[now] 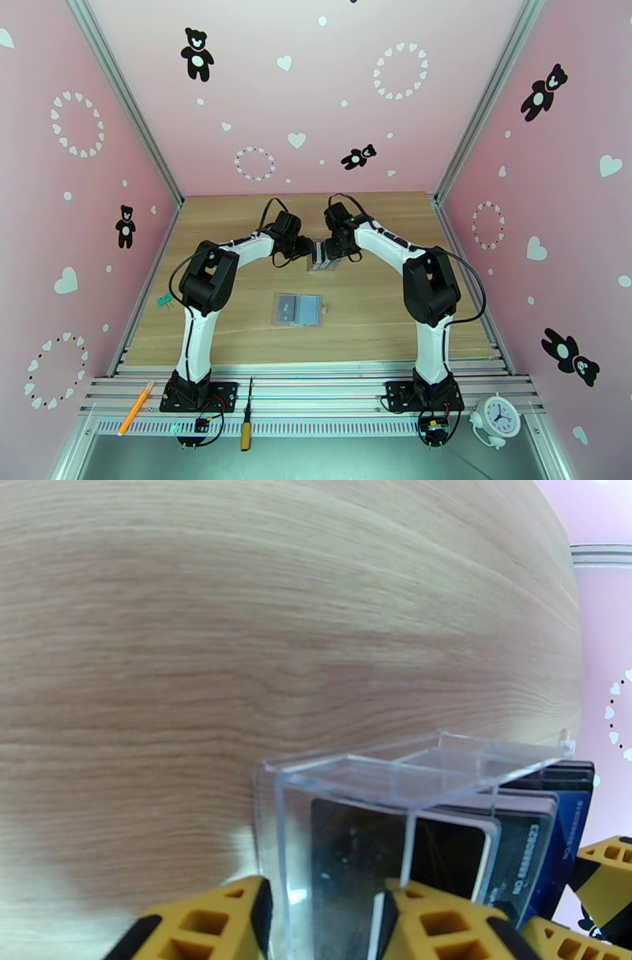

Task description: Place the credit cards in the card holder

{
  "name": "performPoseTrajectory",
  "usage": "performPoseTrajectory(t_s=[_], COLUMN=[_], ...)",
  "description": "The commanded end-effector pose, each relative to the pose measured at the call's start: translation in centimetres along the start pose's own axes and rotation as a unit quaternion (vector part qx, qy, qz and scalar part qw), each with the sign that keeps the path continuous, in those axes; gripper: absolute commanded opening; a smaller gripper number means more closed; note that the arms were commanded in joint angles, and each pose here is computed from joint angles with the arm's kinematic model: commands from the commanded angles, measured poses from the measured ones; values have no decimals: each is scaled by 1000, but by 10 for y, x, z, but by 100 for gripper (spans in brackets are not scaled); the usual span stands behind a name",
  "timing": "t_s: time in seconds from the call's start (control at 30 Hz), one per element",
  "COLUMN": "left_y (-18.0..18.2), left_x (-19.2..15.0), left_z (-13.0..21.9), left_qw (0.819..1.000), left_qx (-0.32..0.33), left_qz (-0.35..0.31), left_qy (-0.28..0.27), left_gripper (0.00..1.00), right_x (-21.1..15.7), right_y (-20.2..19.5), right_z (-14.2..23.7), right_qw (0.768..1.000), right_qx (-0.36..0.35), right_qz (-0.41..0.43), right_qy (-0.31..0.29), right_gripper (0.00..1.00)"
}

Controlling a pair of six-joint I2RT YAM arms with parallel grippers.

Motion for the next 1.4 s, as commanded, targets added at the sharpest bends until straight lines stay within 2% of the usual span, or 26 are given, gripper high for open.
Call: performPoseTrajectory(t_s=[0.0,0.13,0.5,0.77,1.0,1.13,1.37], left_y=[12,13,11,12,11,11,5], left_x=[1,0,2,1,1,1,1], left_z=[1,1,1,-1,0,0,3], left_qw=[1000,1000,1000,1000,1000,1000,1000], left_qx=[17,18,15,16,16,16,4], left_qz=[17,18,18,18,18,19,23], left_qy=[-1,-1,-1,0,-1,0,3], left_gripper=[42,42,42,42,41,42,42], right_x=[-6,-6,9,12,13,14,20], right_y=[-3,-11,-26,-22,-16,-13,-5], right_z=[-2,-5,19,16,16,18,38], right_qw=[1000,1000,999,1000,1000,999,997], right_qx=[6,9,-26,-11,11,20,55], right_qz=[-11,-27,-23,-20,-20,-19,-29], right_qy=[10,10,-10,-10,-14,-17,-47], right_gripper=[50,50,45,33,8,0,0])
Point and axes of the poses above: each hand's point on the last joint's axis, 136 mm out from that joint toward the fingers, its own z axis back along the fingers, its own y axis along the line the jaws close on, x = y × z, the point moved 3 cm from there along z, back along the fingers, and after that the axes turned 15 degrees about z, right-handed, at the moved point
